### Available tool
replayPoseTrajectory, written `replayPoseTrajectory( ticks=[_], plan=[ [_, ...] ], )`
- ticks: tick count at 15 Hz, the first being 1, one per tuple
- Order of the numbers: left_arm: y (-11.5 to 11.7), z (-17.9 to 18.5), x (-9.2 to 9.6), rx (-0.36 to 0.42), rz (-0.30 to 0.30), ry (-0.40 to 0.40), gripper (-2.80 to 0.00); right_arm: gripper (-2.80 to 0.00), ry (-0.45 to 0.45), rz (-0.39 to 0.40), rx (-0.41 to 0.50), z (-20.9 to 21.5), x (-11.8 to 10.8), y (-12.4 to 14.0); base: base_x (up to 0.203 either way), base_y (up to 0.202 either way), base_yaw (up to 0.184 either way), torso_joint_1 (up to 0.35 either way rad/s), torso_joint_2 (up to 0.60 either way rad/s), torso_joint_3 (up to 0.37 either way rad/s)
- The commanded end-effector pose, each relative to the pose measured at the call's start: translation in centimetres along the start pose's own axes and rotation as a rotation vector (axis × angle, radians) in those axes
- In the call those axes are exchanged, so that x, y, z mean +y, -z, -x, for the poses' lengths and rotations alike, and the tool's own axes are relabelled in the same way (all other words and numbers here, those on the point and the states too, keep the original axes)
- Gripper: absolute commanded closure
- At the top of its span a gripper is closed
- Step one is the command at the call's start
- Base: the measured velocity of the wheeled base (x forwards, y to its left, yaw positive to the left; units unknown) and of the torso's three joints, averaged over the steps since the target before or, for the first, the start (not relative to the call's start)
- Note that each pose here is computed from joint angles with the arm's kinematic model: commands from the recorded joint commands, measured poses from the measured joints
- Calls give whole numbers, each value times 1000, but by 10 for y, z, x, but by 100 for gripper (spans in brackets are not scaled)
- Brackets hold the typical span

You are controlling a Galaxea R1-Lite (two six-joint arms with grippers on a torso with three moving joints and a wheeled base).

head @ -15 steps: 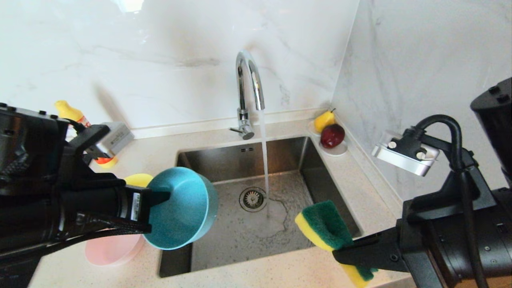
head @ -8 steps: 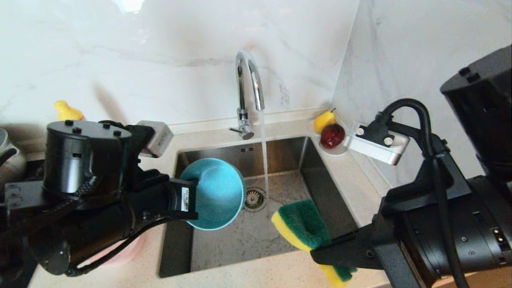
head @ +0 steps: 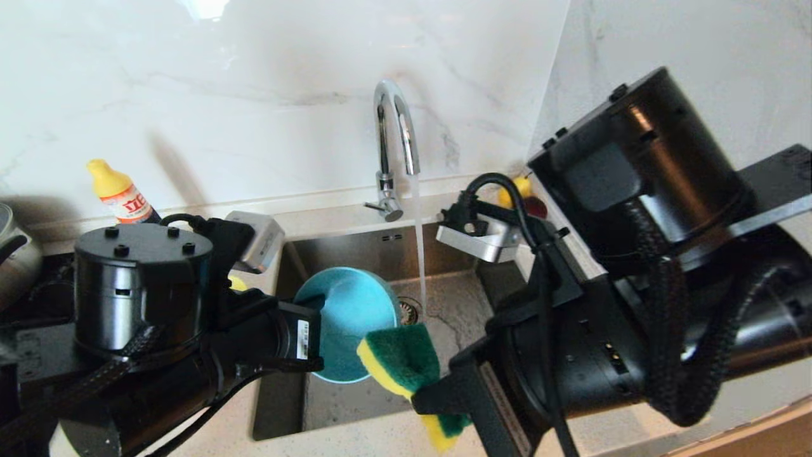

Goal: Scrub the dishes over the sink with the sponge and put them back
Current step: Wipe the bowl

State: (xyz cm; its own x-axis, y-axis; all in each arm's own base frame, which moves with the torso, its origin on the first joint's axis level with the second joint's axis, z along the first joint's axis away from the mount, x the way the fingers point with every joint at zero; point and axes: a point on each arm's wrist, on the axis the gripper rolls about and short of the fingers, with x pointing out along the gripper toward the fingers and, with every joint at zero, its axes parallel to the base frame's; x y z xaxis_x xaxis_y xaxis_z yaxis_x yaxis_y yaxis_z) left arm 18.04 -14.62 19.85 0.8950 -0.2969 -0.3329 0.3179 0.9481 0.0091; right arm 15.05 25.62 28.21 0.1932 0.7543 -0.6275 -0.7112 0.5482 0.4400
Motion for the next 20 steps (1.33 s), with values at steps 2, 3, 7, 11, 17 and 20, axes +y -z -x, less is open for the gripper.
replayPoseTrajectory(
  ticks=[2,3,7,11,17,20],
  plan=[
    [8,4,-1,-2,-22,12,0,0,13,-67,33,-30,-2,-10,0,0,0,0,0,0],
    [13,4,-2,5,-30,17,0,0,14,-75,37,-32,-2,-12,0,0,0,0,0,0],
    [29,6,-7,-10,-52,48,0,0,27,-137,49,-49,-4,-20,0,0,0,0,0,0],
    [35,7,-6,-5,-65,41,0,0,33,-170,46,-57,-5,-28,0,0,0,0,0,0],
    [32,-5,-11,4,-59,9,0,0,26,-166,46,-41,2,-27,0,0,0,0,0,0],
    [30,-15,-14,-15,-37,-25,0,0,26,-165,53,-38,3,-25,0,0,0,0,0,0]
  ],
)
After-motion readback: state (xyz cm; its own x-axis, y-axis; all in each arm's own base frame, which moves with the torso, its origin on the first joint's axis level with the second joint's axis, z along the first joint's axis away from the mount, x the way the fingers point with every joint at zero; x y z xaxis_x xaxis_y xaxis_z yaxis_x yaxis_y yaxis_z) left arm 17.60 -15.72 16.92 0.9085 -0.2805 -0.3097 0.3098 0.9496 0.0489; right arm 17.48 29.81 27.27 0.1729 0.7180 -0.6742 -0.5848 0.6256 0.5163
